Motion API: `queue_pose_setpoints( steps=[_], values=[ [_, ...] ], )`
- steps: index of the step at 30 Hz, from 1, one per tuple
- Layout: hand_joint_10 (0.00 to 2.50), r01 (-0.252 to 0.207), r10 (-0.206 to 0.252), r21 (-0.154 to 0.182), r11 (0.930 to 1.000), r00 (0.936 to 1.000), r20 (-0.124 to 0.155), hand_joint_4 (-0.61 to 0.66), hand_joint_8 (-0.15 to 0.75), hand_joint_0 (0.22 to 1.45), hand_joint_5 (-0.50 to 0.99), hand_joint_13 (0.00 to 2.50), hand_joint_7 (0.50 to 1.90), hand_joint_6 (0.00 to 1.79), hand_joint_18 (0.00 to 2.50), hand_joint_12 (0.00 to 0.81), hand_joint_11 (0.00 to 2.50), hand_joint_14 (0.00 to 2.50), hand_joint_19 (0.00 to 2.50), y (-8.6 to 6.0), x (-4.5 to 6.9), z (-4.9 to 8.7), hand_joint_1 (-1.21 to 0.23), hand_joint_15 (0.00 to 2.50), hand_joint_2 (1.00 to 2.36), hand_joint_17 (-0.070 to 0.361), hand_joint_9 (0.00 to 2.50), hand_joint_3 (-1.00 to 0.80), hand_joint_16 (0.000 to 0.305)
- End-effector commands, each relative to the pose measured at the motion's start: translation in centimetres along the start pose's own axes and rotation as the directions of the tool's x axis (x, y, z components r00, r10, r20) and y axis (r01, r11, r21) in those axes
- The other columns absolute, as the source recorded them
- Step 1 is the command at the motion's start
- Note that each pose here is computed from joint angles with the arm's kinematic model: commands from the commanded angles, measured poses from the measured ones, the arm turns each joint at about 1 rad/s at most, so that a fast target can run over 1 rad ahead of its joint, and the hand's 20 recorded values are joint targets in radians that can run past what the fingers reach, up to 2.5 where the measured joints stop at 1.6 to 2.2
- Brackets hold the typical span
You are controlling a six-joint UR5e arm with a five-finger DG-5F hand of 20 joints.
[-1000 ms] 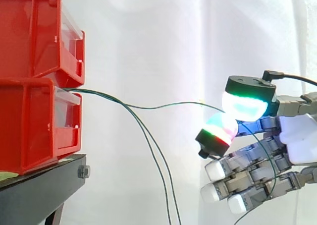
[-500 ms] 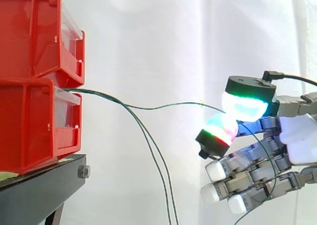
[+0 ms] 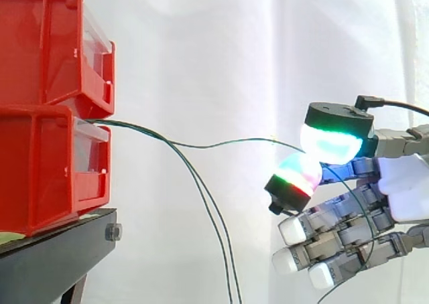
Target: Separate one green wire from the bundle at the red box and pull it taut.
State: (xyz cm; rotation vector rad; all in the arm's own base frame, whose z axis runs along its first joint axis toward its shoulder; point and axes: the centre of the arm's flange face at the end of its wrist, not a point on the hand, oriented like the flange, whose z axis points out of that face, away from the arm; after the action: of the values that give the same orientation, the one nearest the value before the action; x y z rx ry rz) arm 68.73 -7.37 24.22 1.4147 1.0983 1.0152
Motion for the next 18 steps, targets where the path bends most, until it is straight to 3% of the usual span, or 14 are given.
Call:
queue_pose_setpoints(
  steps=[1,7,14,18],
  values=[
    [0.01,0.0,0.0,0.0,1.0,1.0,0.001,0.0,0.232,0.57,-0.11,0.5,1.01,0.89,0.46,0.345,0.4,0.01,0.44,0.01,-0.09,0.01,-0.72,0.3,1.02,0.108,0.79,-0.12,0.048],
    [0.01,0.001,-0.001,0.002,1.0,1.0,0.0,0.04,0.224,0.56,-0.12,0.48,1.01,0.88,0.43,0.332,0.42,0.01,0.45,-0.07,0.0,-0.04,-0.7,0.3,1.02,0.101,0.78,-0.2,0.045],
    [0.02,0.0,0.0,0.0,1.0,1.0,-0.001,0.08,0.235,0.52,-0.12,0.47,0.98,0.84,0.43,0.34,0.41,0.01,0.45,0.0,0.02,0.0,-0.62,0.31,1.01,0.106,0.78,-0.42,0.047],
    [0.01,0.0,0.0,0.0,1.0,1.0,-0.001,0.09,0.236,0.52,-0.12,0.47,0.99,0.84,0.43,0.342,0.41,0.01,0.45,0.0,0.02,0.0,-0.61,0.3,1.01,0.106,0.78,-0.42,0.047]
  ],
)
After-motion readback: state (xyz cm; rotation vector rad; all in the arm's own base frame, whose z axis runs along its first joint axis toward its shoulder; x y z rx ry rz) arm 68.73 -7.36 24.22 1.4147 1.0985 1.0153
